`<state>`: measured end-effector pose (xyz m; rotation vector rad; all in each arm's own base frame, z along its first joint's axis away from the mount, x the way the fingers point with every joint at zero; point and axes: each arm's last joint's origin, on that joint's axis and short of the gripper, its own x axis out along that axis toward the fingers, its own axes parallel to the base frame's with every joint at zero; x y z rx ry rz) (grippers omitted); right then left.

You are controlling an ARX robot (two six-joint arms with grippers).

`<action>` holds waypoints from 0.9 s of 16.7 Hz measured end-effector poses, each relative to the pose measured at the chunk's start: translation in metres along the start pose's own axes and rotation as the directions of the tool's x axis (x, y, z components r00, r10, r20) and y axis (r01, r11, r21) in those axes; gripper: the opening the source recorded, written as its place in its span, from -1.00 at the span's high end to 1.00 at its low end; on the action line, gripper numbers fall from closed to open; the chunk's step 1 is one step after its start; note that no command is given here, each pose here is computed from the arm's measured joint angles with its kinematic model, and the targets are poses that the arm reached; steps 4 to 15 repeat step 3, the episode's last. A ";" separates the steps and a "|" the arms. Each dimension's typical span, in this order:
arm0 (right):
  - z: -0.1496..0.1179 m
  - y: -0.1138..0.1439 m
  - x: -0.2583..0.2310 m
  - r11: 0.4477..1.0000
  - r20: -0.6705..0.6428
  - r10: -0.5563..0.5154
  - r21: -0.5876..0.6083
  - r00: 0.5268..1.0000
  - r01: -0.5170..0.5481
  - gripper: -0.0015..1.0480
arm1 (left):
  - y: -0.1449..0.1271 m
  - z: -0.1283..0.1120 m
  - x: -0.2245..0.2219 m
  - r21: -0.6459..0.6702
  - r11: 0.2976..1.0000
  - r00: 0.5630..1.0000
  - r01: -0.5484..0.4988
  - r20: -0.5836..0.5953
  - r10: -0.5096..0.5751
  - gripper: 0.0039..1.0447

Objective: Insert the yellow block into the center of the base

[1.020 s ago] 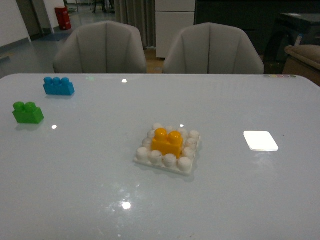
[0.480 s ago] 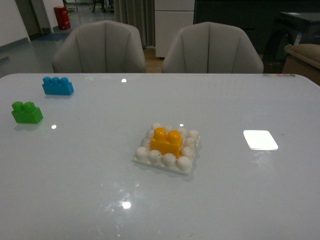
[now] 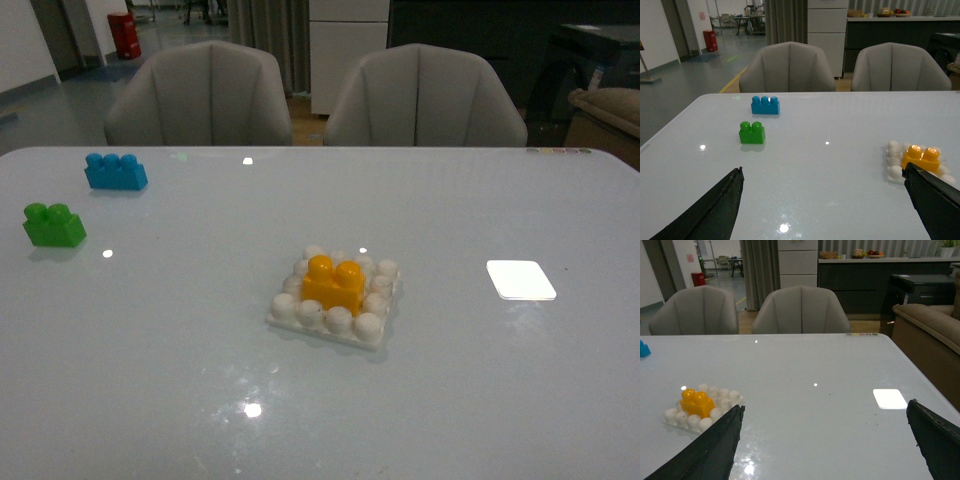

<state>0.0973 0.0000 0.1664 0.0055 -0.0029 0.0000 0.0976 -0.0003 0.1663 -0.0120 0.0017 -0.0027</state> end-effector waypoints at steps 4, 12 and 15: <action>0.000 0.000 0.000 1.000 0.000 0.000 0.000 1.000 0.000 -0.88 | 0.000 0.000 0.000 0.000 1.000 1.000 0.000 0.000 0.000 -0.88; 0.000 0.000 0.000 1.000 0.000 0.000 0.000 1.000 0.000 -0.88 | 0.000 0.000 0.000 0.000 1.000 1.000 0.000 0.000 0.000 -0.88; 0.000 0.000 0.000 1.000 0.000 0.000 0.000 1.000 0.000 -0.88 | 0.000 0.000 0.000 0.000 1.000 1.000 0.000 0.000 0.000 -0.88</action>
